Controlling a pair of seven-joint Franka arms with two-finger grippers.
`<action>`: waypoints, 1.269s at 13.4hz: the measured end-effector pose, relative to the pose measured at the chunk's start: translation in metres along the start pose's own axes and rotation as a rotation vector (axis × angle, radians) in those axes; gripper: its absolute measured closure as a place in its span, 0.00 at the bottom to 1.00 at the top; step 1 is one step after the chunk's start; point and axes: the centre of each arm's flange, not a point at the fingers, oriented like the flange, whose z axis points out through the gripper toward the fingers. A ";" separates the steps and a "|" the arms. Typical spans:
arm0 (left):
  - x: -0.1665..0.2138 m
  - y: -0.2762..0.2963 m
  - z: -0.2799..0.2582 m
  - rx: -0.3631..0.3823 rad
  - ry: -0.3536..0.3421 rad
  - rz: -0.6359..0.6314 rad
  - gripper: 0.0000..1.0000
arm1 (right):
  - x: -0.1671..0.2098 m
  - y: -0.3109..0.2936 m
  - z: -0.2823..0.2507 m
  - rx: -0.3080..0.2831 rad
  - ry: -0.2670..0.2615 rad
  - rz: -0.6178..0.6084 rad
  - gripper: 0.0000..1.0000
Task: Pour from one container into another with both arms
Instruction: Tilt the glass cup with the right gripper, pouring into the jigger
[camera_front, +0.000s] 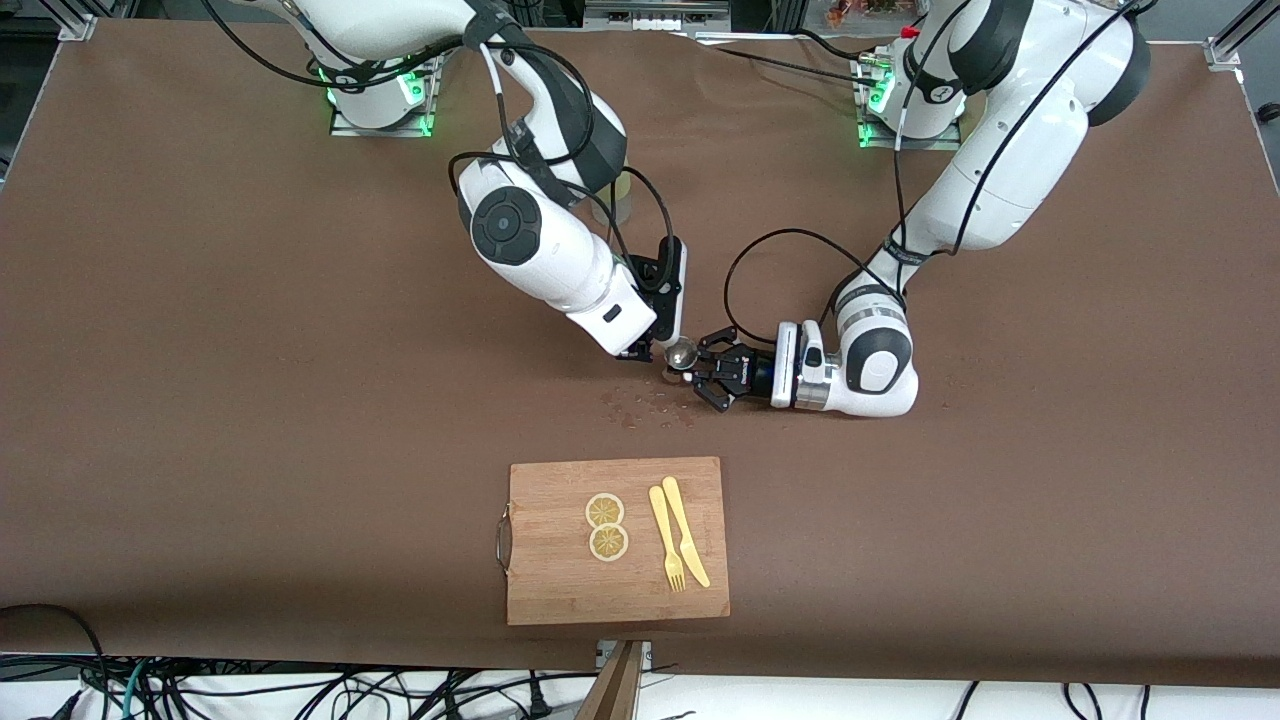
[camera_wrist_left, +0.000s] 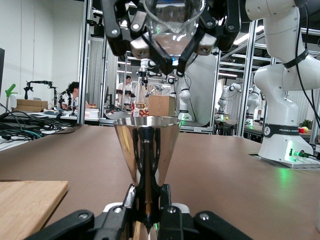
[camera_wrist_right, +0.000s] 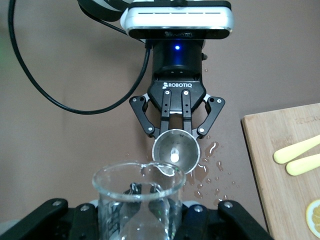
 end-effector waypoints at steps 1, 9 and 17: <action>0.001 0.001 0.003 -0.004 0.004 0.007 0.79 | 0.000 0.000 0.000 -0.002 -0.004 -0.003 0.86; 0.005 0.006 0.015 -0.014 0.015 0.033 0.79 | 0.004 -0.008 0.005 -0.041 -0.080 -0.060 0.86; 0.005 0.006 0.018 0.000 0.013 0.036 0.79 | 0.004 -0.010 0.007 -0.045 -0.106 -0.074 0.86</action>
